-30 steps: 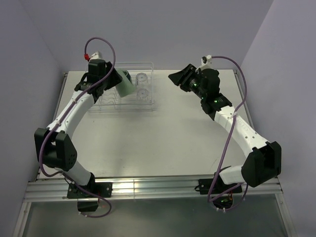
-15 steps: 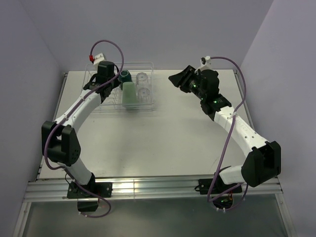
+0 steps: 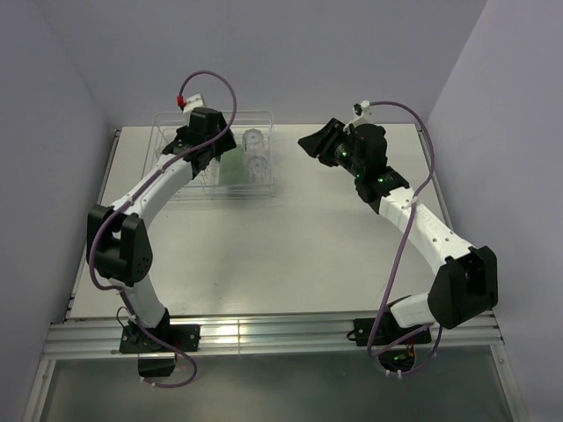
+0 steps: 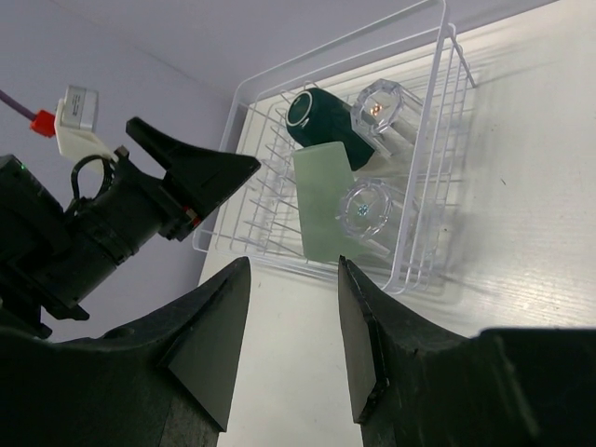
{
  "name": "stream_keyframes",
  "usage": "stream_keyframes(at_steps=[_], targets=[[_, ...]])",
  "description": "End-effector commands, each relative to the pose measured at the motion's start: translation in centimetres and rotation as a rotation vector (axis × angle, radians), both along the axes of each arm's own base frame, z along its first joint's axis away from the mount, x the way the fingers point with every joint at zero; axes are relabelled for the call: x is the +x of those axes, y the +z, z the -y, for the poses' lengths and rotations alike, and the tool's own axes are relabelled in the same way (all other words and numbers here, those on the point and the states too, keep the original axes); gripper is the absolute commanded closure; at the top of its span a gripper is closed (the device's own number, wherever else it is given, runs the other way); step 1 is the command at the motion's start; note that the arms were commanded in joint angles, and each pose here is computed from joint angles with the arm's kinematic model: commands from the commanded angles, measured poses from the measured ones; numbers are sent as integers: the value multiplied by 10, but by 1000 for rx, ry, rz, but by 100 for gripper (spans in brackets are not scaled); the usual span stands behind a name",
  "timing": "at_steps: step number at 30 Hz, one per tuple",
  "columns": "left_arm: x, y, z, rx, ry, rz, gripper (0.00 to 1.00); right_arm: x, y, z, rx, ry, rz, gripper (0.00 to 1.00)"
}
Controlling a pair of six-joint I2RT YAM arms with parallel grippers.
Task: Load the cups into the dish rack
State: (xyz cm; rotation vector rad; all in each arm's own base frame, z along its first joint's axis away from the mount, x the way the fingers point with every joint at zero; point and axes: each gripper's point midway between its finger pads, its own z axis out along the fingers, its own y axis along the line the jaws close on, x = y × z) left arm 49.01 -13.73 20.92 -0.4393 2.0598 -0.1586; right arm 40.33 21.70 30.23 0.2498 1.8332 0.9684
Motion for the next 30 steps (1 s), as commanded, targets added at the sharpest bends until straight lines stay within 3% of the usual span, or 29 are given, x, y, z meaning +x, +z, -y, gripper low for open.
stream_keyframes(at_steps=[1, 16, 30], targets=[[15, 22, 13, -5, -26, 38, 16, 2, 11, 0, -8, 10, 35, 50], [45, -26, 24, 160, -25, -133, 15, 4, 9, 2, -29, 5, 28, 50], [48, -38, 39, 192, -163, -174, 12, 4, 9, 2, -31, 6, 25, 50]])
